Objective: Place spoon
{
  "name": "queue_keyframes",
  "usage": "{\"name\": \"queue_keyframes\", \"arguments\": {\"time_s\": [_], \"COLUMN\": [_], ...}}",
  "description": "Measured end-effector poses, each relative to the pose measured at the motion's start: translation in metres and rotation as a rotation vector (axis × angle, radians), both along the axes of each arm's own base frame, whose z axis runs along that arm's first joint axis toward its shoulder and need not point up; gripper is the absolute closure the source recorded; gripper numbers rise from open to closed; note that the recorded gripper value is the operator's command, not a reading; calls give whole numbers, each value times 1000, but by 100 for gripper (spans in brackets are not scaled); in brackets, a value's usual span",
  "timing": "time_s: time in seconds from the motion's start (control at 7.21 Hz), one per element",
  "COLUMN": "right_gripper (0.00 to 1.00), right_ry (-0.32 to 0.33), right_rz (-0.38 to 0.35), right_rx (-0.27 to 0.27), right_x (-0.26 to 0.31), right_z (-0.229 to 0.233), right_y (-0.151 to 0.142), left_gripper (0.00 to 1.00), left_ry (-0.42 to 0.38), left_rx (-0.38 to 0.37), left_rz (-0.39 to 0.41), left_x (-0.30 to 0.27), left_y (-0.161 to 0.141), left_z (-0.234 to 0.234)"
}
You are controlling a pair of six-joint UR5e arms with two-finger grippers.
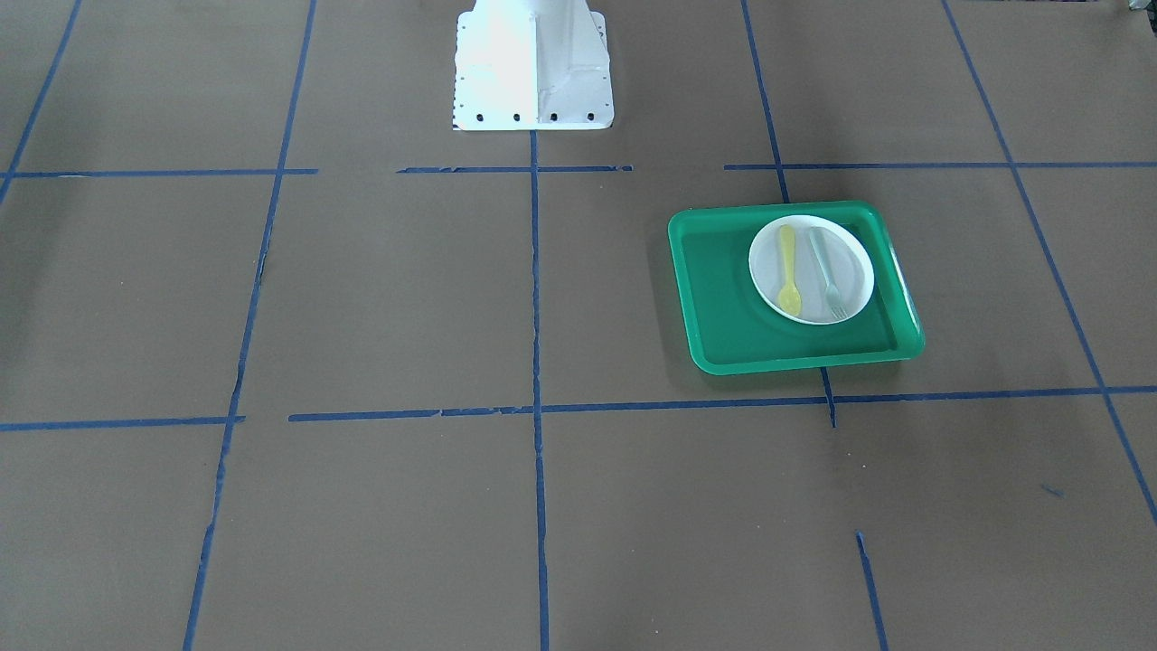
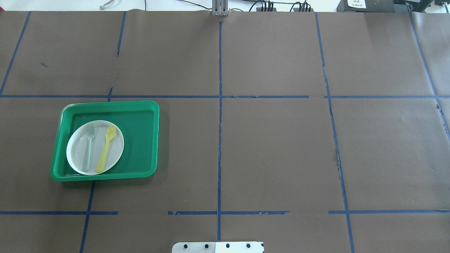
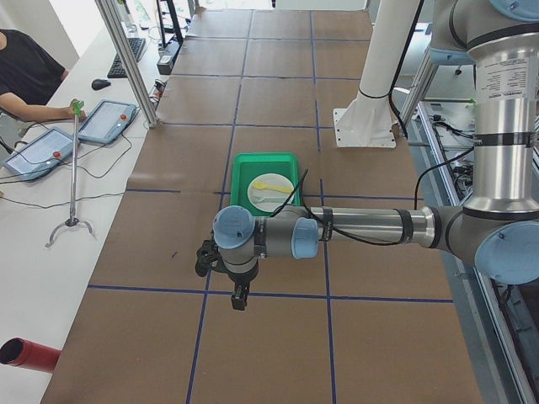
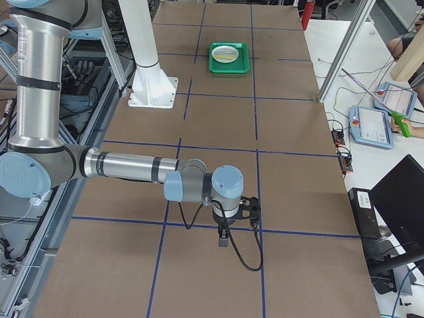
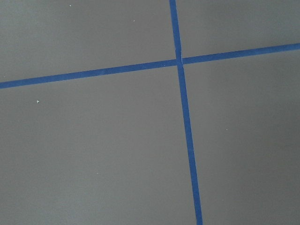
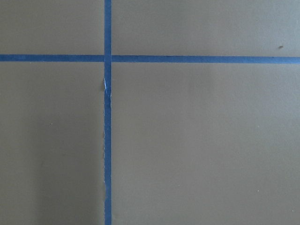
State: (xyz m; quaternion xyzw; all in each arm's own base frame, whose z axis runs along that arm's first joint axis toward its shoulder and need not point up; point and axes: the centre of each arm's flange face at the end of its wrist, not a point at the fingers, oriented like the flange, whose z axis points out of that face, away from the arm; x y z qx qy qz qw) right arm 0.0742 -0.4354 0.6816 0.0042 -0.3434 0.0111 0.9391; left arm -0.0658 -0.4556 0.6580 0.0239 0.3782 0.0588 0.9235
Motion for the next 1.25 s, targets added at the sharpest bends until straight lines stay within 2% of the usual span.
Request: {"name": "queue_keyframes", "arguments": {"time_s": [0.55,0.83,1.25], "right_gripper": [0,0,0], "right_ry": [0,0,0], "right_rz": [-1,0,-1], "right_rx": [0,0,0], "right_x": [0,0,0], "right_z": [0,0,0], "right_y": [0,0,0], "left_gripper": [0,0,0], "left_ry": [0,1,47], "left_rx": [57,98,68], "left_rz": [-1,4,-41], "left_x": [-1,14,120], "left_y": [-18,-27,-36], "left_z": [-24,-56,-142]}}
